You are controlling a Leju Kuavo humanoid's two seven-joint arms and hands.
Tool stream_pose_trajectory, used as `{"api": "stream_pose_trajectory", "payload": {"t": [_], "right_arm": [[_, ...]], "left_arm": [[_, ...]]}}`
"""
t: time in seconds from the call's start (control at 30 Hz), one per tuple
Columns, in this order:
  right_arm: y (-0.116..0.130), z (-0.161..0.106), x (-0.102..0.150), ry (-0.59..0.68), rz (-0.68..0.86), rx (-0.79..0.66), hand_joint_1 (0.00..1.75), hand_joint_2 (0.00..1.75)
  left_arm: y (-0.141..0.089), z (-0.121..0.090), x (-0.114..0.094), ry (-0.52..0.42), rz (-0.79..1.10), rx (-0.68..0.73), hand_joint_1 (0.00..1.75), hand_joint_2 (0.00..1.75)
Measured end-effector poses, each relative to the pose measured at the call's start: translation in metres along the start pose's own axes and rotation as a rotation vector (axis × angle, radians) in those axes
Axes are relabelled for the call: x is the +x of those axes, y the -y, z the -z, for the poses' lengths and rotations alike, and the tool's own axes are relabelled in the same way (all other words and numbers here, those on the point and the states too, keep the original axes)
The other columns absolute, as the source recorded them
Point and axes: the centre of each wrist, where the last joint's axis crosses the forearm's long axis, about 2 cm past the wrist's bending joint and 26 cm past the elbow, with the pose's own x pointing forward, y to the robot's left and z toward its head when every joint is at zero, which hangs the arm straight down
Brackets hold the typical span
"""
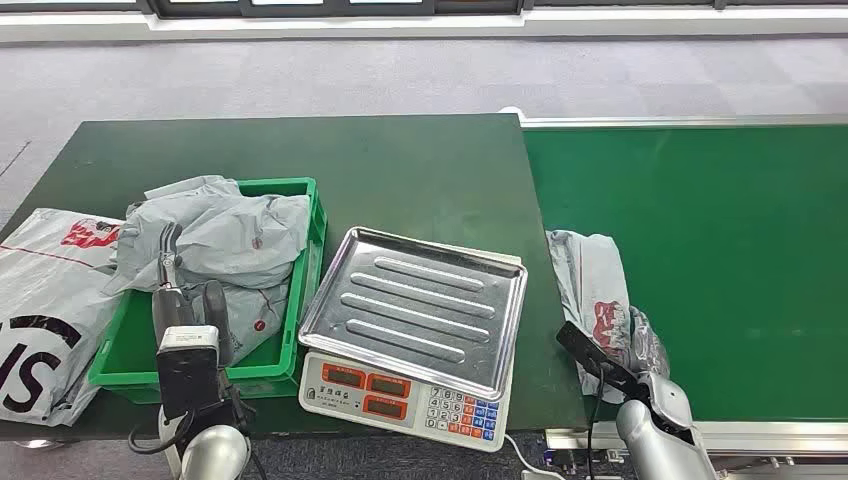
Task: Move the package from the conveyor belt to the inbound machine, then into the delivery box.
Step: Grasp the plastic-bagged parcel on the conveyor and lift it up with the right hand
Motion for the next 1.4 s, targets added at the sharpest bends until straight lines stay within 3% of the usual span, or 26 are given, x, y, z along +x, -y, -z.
{"api": "stream_pose_trajectory", "payload": {"t": [0.3,0.43,0.63,1.4], "right_arm": [[-0.001,0.0,0.001,0.003,0.002,0.0,0.0,1.75],[-0.001,0.0,0.002,0.012,0.003,-0.014,1.75,1.75],[-0.007,-0.003,0.012,0.042,-0.009,-0.054,1.75,1.75],[-0.04,-0.012,0.039,0.096,-0.036,0.008,1.75,1.75]], "left_arm": [[0.0,0.0,0.0,0.001,0.001,-0.001,0.0,0.0],[-0.001,0.0,-0.001,0.001,0.003,-0.001,0.0,0.0],[-0.002,-0.001,-0.001,-0.003,-0.004,0.003,0.0,0.0],[-0.006,-0.014,-0.005,-0.034,-0.009,0.004,0.0,0.0]]}}
